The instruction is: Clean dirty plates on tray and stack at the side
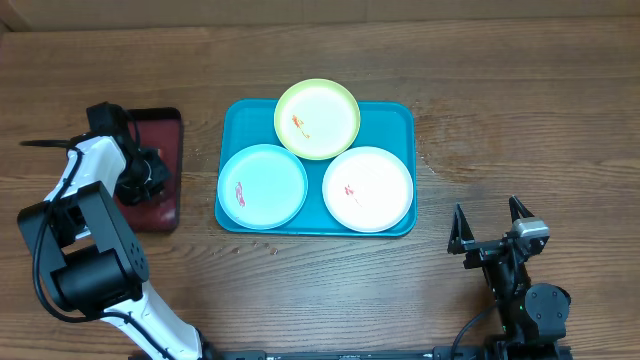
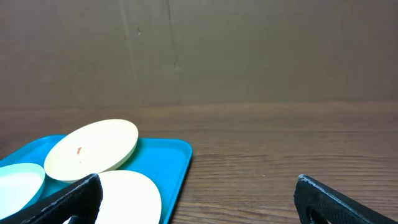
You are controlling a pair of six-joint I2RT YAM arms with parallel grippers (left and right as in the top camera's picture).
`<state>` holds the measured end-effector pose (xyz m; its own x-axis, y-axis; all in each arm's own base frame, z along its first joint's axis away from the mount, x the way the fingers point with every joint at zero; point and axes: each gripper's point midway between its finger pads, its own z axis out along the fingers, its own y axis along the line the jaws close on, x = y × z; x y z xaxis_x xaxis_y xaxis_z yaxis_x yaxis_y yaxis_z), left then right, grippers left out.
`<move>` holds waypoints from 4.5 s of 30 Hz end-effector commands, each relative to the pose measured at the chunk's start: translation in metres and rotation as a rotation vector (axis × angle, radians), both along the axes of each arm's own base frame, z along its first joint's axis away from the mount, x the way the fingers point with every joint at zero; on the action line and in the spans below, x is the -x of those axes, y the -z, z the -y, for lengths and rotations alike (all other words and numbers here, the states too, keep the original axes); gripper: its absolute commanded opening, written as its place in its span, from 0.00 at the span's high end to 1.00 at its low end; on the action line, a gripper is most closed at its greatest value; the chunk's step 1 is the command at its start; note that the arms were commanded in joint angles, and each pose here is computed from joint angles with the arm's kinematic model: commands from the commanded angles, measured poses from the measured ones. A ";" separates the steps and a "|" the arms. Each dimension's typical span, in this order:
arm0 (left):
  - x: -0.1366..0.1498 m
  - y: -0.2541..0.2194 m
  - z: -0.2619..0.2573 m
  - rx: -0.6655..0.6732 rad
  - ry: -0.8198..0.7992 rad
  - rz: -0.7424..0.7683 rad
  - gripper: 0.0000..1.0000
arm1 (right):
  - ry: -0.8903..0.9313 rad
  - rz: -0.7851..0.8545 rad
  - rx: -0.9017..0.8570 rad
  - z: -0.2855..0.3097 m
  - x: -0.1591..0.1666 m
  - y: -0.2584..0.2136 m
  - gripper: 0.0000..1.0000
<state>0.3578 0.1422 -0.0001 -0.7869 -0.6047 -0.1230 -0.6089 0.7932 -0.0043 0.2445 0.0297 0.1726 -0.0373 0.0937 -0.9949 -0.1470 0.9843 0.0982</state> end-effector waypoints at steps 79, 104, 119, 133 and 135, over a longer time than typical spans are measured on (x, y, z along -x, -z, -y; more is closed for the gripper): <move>-0.015 0.018 -0.030 -0.078 -0.245 0.092 0.86 | 0.010 0.003 -0.008 0.002 0.000 0.002 0.00; -0.002 -0.001 -0.021 0.070 -0.200 0.013 0.27 | 0.010 0.003 -0.008 0.002 0.000 0.002 0.00; 0.013 0.000 -0.010 0.112 -0.127 -0.050 0.96 | 0.010 0.003 -0.008 0.002 0.000 0.002 0.00; -0.029 -0.006 -0.030 0.059 -0.123 0.133 0.01 | 0.010 0.003 -0.008 0.002 0.000 0.002 0.00; -0.032 -0.007 -0.031 0.053 -0.113 0.146 0.05 | 0.010 0.003 -0.008 0.002 0.000 0.002 0.00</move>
<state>0.3868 0.1682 0.0102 -0.6804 -0.7077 -0.1902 -0.6948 0.7055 -0.1397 0.2445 0.0297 0.1727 -0.0369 0.0941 -0.9949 -0.1470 0.9842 0.0985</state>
